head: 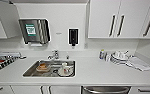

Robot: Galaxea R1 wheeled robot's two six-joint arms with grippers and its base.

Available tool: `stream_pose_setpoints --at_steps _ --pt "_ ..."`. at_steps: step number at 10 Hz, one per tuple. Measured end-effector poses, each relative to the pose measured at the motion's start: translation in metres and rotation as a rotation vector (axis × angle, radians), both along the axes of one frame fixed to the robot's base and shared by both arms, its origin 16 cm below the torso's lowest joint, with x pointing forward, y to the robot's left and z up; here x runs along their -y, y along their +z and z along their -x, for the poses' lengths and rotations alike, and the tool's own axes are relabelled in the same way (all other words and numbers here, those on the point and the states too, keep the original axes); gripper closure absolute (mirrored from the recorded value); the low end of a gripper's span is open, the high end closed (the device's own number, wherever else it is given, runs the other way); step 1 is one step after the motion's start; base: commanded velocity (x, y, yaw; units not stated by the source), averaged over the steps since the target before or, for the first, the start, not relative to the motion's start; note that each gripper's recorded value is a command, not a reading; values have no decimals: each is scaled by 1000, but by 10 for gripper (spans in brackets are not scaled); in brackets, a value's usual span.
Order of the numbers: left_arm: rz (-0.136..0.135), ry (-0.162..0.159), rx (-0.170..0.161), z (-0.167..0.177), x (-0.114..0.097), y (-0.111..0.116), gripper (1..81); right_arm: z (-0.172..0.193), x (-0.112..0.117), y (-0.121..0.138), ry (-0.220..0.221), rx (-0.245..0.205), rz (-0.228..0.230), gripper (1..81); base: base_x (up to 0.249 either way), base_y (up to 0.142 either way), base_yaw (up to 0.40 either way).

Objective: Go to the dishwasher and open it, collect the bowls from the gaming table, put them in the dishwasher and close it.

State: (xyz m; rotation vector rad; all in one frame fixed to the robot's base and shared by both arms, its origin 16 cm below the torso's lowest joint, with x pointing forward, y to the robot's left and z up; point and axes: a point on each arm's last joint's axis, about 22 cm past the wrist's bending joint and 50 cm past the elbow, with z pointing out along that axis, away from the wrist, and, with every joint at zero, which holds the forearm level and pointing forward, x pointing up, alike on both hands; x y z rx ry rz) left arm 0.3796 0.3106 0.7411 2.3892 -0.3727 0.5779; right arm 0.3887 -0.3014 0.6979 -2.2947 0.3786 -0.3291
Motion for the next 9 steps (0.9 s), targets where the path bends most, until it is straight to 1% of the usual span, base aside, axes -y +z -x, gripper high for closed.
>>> stream_pose_setpoints --at_steps 2,4,5,6,7,8,9 --pt "17 -11 -39 -8 11 -28 10 -24 2 -15 -37 -38 -15 10 0 0 0" --pt "15 -10 -82 -15 10 -58 10 -52 3 -30 -74 -69 -30 10 0 0 0" --pt "13 -9 -96 -21 9 -71 10 -62 3 -39 -86 -84 -36 10 0 0 0" --pt "12 -8 -100 -26 9 -79 10 -72 4 -42 -99 -90 -43 10 0 0 0" --pt "13 -7 -85 -34 9 -81 10 -84 5 -40 -124 -90 -55 10 0 0 0" --pt "6 -10 -74 -40 7 -84 10 -96 14 -37 -162 -92 -62 10 0 0 0" --pt "5 -21 -56 -48 9 -84 10 -103 19 -36 -195 -98 -72 10 0 0 0"
